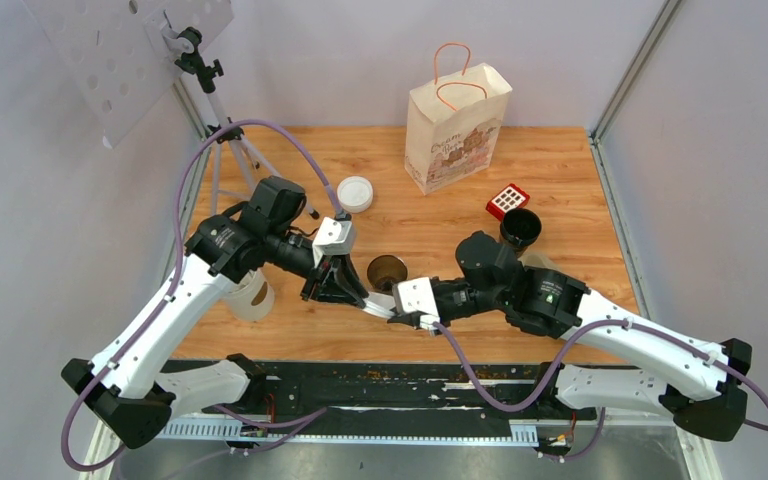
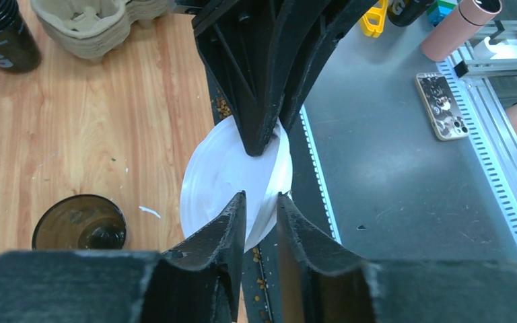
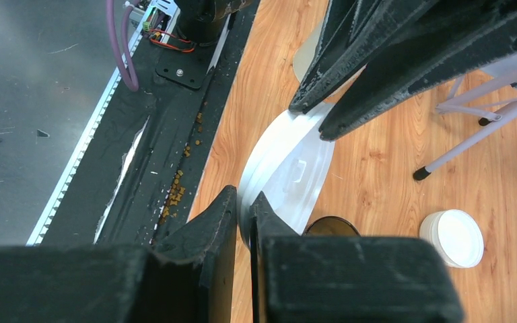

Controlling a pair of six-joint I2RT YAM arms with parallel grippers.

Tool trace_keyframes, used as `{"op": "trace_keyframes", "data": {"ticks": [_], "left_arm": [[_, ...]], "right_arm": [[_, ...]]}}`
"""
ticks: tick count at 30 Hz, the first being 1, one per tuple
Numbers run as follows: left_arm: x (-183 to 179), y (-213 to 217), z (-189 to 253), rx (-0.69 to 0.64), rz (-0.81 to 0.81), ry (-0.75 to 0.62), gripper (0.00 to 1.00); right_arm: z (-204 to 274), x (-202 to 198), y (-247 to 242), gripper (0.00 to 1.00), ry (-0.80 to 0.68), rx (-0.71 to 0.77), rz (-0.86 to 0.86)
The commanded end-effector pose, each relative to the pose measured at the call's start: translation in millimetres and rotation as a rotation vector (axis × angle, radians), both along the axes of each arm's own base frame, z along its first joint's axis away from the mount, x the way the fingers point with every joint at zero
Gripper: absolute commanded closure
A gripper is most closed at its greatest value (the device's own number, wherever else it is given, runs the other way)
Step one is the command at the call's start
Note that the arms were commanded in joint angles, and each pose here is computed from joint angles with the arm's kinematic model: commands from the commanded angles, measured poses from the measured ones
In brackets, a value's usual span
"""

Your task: Pack the takeout coffee

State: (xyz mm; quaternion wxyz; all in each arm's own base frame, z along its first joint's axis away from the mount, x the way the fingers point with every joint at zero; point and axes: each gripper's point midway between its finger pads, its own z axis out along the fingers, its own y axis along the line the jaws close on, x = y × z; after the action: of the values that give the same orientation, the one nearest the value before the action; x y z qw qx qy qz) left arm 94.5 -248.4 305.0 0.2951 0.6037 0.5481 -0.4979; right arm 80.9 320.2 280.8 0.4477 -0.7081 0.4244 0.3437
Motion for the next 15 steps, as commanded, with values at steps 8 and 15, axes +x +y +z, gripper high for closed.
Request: {"op": "trace_keyframes", "data": {"ticks": [8,15], "left_arm": [[9,-7,6,-0.017,0.077,0.043,1.0],[46,-17,14,-0.026,0.372,0.147,1.0]], "right_arm": [[23,18,-1,0.73,-0.056,0.094,-0.106],[38,31,-23,0.2,-0.057,0.252,-0.271]]}}
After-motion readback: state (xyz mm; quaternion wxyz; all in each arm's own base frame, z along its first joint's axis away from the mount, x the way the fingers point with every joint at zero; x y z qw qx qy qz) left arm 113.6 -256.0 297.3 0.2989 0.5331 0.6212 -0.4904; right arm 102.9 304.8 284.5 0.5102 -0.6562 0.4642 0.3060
